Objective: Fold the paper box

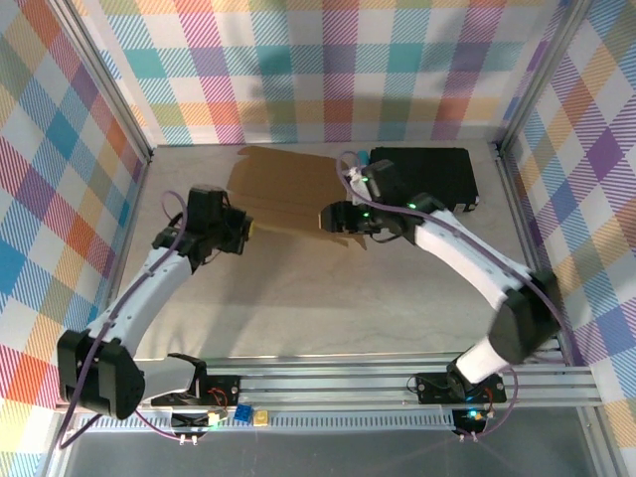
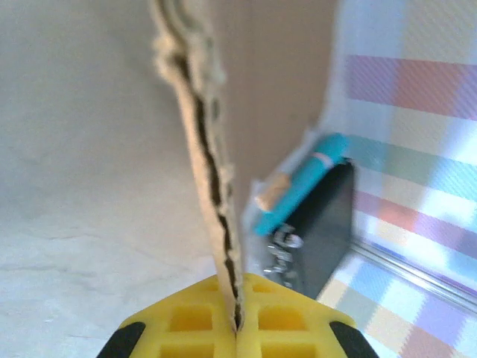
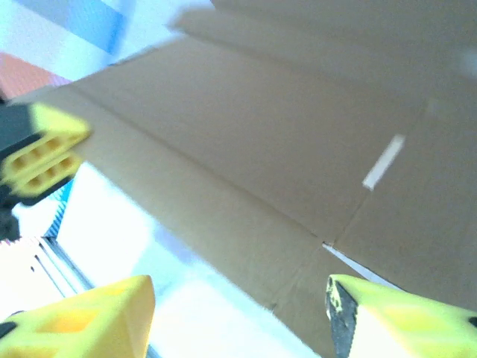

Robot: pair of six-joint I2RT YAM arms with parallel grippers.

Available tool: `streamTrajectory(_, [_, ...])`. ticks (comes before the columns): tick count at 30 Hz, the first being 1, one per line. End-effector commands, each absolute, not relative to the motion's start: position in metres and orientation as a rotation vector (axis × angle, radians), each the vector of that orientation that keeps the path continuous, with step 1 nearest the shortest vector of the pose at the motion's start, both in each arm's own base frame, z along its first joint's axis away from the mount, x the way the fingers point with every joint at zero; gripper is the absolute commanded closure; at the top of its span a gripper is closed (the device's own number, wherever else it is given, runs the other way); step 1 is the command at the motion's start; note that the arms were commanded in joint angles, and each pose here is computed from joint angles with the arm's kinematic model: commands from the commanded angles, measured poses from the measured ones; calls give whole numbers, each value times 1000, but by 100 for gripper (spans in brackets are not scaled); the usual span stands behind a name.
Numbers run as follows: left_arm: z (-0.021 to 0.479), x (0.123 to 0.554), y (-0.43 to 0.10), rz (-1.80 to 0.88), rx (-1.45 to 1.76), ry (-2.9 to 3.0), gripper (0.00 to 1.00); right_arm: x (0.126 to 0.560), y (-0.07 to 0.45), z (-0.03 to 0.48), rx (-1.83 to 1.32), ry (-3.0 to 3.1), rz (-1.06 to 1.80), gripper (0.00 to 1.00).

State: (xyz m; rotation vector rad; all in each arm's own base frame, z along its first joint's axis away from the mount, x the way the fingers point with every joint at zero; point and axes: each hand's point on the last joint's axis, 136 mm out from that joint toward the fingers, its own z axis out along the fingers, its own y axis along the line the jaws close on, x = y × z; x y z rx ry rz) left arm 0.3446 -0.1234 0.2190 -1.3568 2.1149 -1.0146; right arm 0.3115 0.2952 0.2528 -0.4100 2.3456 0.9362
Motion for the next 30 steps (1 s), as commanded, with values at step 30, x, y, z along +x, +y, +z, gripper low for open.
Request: streamTrajectory(30, [318,329,-119,-1134,-1276,1968,100,271,361,374,-643,1938,653,33])
